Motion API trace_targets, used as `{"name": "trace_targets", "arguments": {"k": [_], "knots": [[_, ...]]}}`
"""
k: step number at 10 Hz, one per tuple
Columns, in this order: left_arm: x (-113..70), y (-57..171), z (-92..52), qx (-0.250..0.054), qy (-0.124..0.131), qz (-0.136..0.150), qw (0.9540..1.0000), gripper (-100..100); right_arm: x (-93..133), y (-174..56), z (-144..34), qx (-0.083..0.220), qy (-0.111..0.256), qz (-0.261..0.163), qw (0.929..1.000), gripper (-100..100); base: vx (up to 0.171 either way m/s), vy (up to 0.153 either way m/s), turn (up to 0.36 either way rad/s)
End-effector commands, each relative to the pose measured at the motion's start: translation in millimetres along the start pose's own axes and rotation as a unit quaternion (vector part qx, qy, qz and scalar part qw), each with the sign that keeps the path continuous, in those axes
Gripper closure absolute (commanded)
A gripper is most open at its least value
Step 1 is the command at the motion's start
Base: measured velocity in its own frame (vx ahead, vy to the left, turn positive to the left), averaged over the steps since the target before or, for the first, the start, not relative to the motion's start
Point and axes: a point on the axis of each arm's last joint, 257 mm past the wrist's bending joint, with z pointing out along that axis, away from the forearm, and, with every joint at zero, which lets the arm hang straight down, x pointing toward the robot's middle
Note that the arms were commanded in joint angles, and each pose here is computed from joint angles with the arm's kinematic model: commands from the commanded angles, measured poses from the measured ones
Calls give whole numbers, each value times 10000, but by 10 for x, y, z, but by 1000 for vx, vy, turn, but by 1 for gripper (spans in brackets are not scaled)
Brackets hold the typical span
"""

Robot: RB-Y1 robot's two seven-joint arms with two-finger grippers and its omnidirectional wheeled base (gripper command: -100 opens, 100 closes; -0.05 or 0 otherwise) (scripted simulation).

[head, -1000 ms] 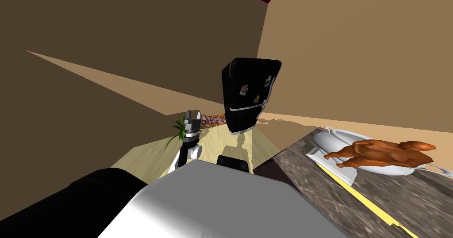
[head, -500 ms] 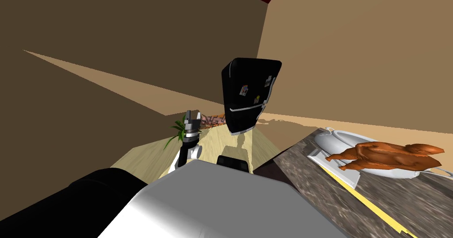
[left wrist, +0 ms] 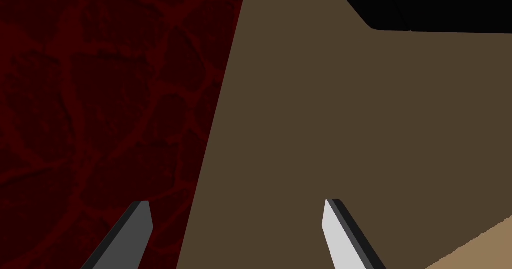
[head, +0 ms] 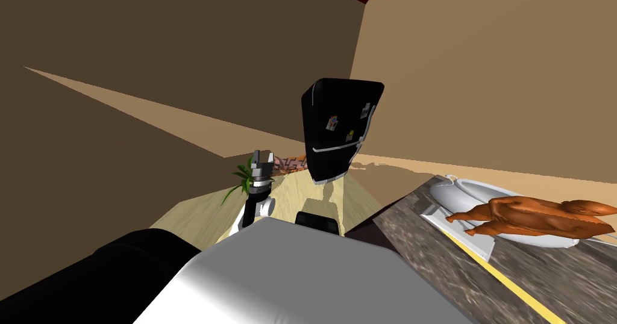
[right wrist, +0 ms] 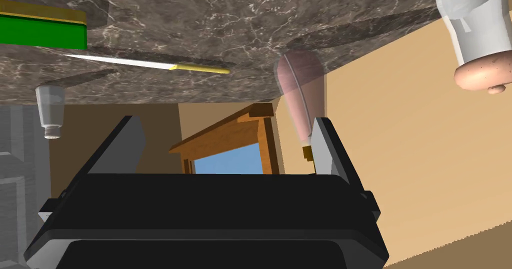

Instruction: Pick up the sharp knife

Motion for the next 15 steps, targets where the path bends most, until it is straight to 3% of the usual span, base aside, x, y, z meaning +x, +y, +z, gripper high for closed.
{"name": "trace_targets", "arguments": {"k": [1,2,3,5,6,8,9,10,11,13,14,15], "knots": [[0,0,0,0,0,0,10000,0,118,-91,-1,188,236,164,9994,-100,35,-9,-5],[0,0,0,0,0,0,10000,0,129,-139,-4,282,254,162,9991,-100,17,-2,3],[0,0,0,0,0,0,10000,0,334,-203,18,365,632,456,9963,-100,32,-14,-11],[0,0,0,0,0,0,10000,0,379,-309,2,578,712,461,9947,-100,26,-9,-2],[0,0,0,0,0,0,10000,0,599,-366,6,668,1105,729,9889,-100,39,-14,-12],[0,0,0,0,0,0,10000,0,636,-459,-16,857,1167,717,9869,-100,25,-10,-4],[0,0,0,0,0,0,10000,0,863,-517,-33,968,1564,951,9783,-100,34,-14,-16],[0,0,0,0,0,0,10000,0,888,-581,-54,1100,1606,934,9764,-100,35,-12,-11],[0,0,0,0,0,0,10000,0,1100,-620,-78,1183,1971,1135,9666,-100,42,-18,-11],[0,0,0,0,0,0,10000,0,1138,-705,-115,1360,2036,1107,9632,-100,30,-15,-5],[0,0,0,0,0,0,10000,0,1354,-761,-164,1489,2409,1270,9506,-100,38,-21,-17],[0,0,0,0,0,0,10000,0,1388,-768,-196,1554,2477,1299,9474,-100,38,-18,-2]]}}
